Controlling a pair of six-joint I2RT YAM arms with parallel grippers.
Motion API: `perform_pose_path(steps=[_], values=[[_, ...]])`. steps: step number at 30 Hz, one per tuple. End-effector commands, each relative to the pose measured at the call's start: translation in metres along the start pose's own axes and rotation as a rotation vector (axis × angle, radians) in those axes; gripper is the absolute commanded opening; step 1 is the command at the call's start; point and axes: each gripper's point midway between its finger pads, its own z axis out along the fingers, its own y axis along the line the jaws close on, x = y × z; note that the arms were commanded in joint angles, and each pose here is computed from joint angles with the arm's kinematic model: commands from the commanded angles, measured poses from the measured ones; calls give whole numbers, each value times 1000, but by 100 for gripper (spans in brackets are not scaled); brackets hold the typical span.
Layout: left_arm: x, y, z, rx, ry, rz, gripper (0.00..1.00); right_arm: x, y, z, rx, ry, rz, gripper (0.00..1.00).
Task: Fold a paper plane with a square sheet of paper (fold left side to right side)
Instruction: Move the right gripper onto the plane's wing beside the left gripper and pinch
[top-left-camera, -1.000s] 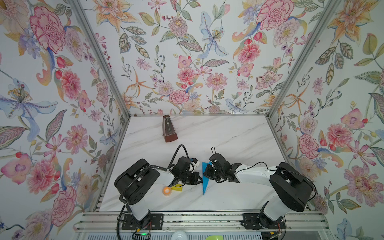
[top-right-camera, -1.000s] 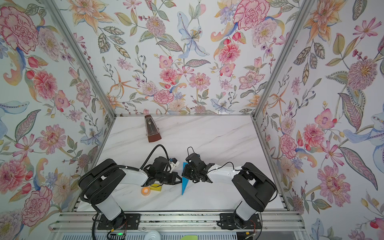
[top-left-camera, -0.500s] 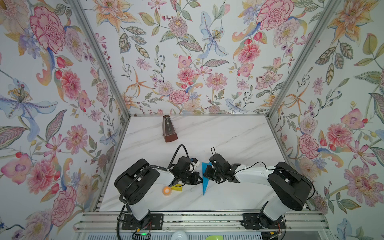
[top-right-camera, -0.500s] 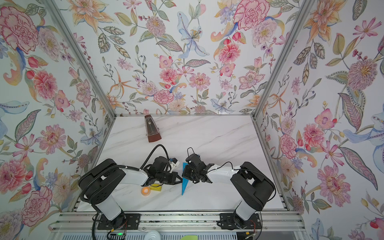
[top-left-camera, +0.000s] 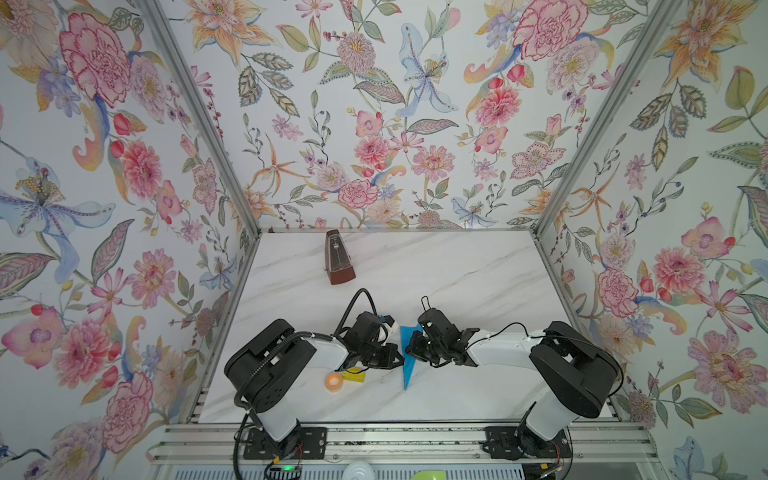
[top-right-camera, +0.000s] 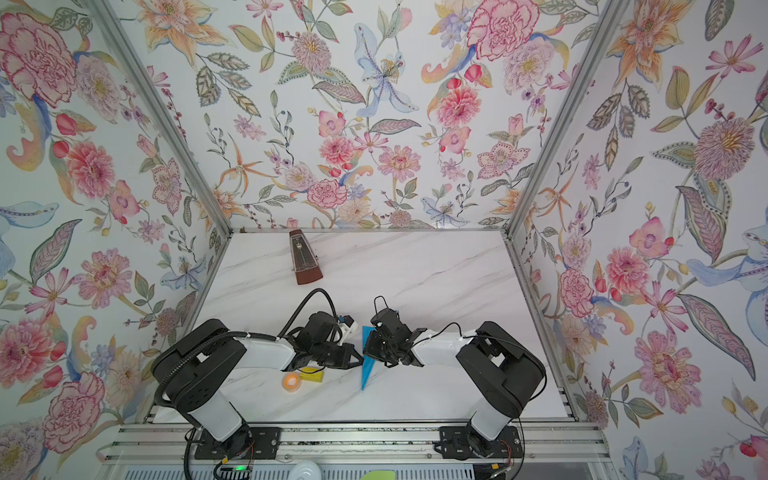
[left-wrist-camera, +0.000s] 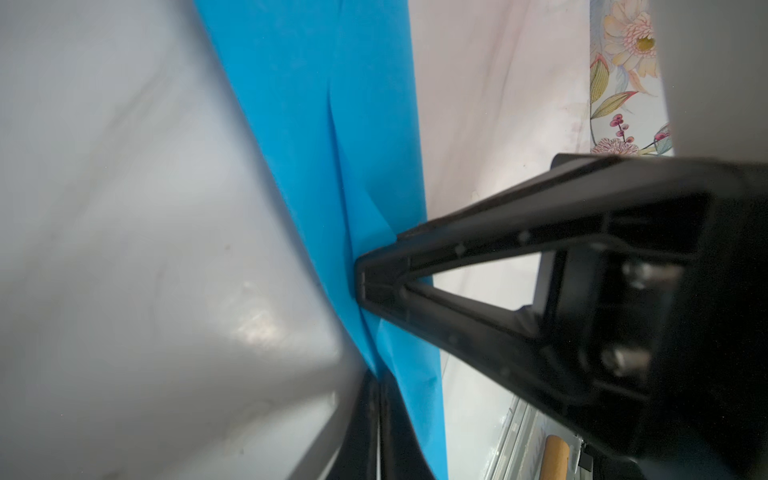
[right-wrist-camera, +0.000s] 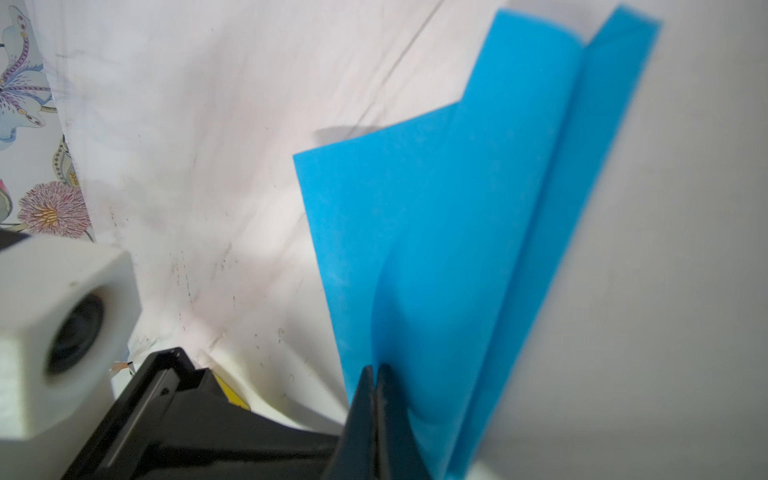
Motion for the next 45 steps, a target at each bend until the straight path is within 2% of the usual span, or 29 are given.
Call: perform_pose_path(steps=[1,8,15,28,45], values=[[-2,4,-12,-45,-10,9,10,8,-22,8,55,24,13,0],[-9,-8,-22,-35,-33,19,15,10,-23,9,56,31,14,0],[-4,-23,-14,20,-26,8,20,12,-24,11,58,41,15,0],[2,-38,0,69,-14,2,10,12,-25,12,60,43,20,0],[31,-3,14,-27,78,-55,6,12,-27,10,72,41,26,0]])
